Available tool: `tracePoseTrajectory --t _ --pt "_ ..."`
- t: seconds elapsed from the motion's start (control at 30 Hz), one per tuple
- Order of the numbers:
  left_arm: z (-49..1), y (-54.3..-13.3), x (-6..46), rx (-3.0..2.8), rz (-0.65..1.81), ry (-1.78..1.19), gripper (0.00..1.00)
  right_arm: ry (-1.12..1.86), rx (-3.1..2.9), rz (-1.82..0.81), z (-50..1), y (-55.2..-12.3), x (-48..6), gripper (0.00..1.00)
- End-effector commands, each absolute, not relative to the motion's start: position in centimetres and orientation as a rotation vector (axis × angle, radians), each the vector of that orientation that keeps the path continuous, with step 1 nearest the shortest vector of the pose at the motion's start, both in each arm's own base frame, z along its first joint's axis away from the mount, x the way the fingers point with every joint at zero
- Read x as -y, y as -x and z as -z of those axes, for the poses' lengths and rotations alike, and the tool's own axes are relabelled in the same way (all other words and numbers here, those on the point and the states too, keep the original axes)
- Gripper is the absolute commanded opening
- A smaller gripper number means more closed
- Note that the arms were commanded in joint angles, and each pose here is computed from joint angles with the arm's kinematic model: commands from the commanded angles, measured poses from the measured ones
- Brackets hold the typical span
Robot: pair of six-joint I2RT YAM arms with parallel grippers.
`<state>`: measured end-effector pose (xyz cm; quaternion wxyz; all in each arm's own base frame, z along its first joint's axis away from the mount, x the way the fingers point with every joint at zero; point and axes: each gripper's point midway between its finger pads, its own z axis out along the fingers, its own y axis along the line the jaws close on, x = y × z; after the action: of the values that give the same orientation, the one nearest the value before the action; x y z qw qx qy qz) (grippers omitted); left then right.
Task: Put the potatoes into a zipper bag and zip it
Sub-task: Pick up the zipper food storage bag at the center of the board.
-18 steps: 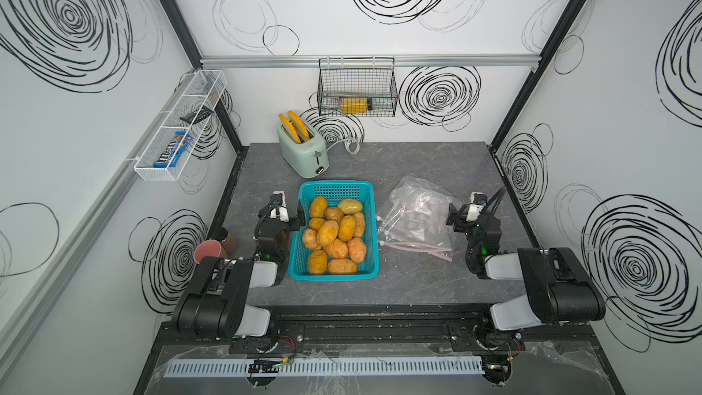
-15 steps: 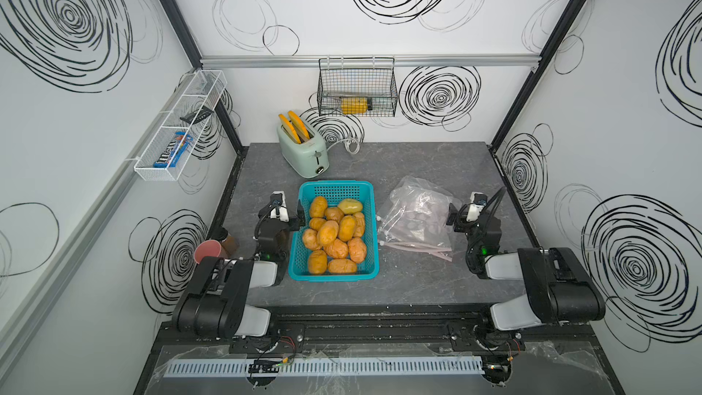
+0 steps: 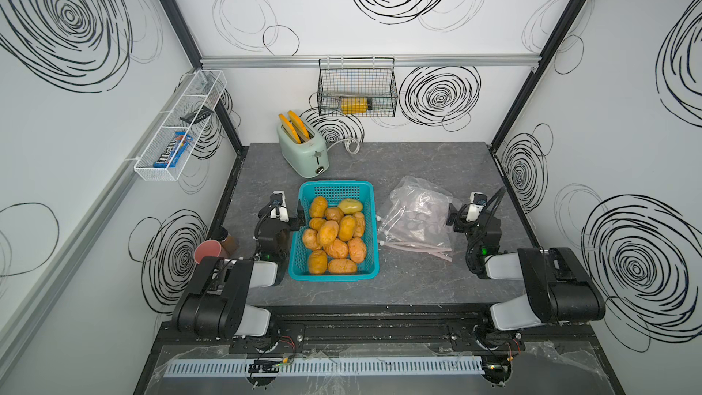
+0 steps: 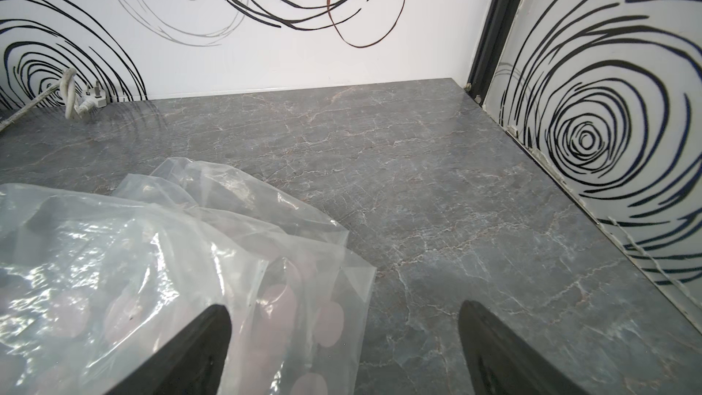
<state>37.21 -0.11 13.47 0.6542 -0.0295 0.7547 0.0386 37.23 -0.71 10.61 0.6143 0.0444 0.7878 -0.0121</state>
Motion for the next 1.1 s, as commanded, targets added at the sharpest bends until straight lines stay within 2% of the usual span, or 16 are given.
tracePoseTrajectory --t 0.0,1.07 --pt "-15.34 -37.86 0.29 -1.641 -0.093 0.062 0.96 -0.096 -1.778 0.03 -11.71 -37.79 0.76 0.97" --pt "-15.29 -37.87 0.3 -1.643 -0.086 0.063 0.96 -0.091 -1.783 0.013 -11.63 -37.89 0.78 0.97"
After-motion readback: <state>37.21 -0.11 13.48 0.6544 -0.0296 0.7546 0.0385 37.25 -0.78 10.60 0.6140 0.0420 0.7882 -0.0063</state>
